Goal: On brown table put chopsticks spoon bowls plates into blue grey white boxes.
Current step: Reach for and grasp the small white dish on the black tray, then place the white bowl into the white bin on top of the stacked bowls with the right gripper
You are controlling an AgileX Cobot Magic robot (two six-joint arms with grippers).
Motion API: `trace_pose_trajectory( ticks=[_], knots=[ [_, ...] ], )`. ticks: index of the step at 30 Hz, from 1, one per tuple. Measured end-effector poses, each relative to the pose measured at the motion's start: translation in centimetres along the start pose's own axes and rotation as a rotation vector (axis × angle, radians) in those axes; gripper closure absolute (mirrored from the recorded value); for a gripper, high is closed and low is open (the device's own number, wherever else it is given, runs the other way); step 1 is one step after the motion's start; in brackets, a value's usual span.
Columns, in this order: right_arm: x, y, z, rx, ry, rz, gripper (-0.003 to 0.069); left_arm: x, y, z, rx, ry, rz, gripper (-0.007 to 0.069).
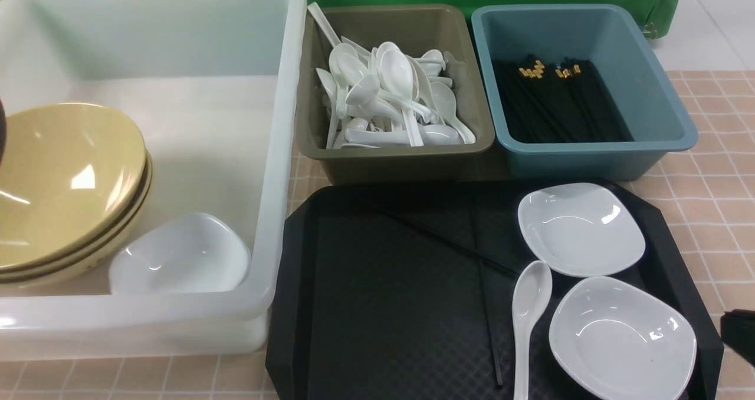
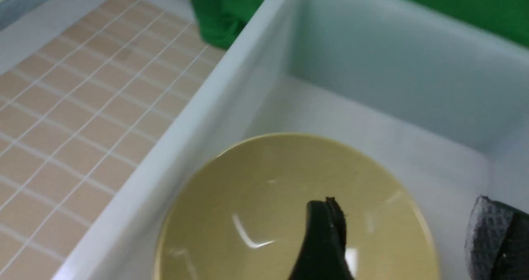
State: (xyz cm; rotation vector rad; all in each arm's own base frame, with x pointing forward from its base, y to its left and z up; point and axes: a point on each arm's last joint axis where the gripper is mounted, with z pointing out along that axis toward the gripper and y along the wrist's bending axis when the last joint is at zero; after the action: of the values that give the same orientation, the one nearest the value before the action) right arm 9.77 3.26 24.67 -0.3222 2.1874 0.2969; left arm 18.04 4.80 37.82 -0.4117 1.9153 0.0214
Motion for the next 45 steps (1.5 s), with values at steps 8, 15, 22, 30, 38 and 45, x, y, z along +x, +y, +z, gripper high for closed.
trace_pose_trajectory(
  ticks=[8,15,22,30,38,45],
  knots=[
    [-3.9,-1.1,4.5,-0.072,0.296,0.010,0.0285,2.8,-4.9,-6.1,0.386,-0.057,0.329,0.0603],
    [-6.1,-3.0,10.4,-0.094,0.438,-0.123,0.0169,9.1,-3.7,-8.3,0.500,0.204,0.460,0.0624],
    [-4.3,-4.8,16.0,-0.095,0.614,-0.163,0.0171,12.7,-0.7,-9.9,0.417,0.150,0.502,0.0623],
    [-2.9,-4.7,17.3,-0.153,0.735,-0.115,0.0409,14.4,1.8,-11.3,0.326,-0.108,0.448,0.0622],
    [-7.3,-3.2,13.9,-0.246,0.710,-0.087,0.0592,14.3,2.7,-12.5,0.299,-0.258,0.392,0.0622],
    [-18.1,2.7,11.4,-0.413,0.257,-0.154,0.0592,14.2,2.8,-12.4,0.292,-0.259,0.374,0.0622]
  ],
)
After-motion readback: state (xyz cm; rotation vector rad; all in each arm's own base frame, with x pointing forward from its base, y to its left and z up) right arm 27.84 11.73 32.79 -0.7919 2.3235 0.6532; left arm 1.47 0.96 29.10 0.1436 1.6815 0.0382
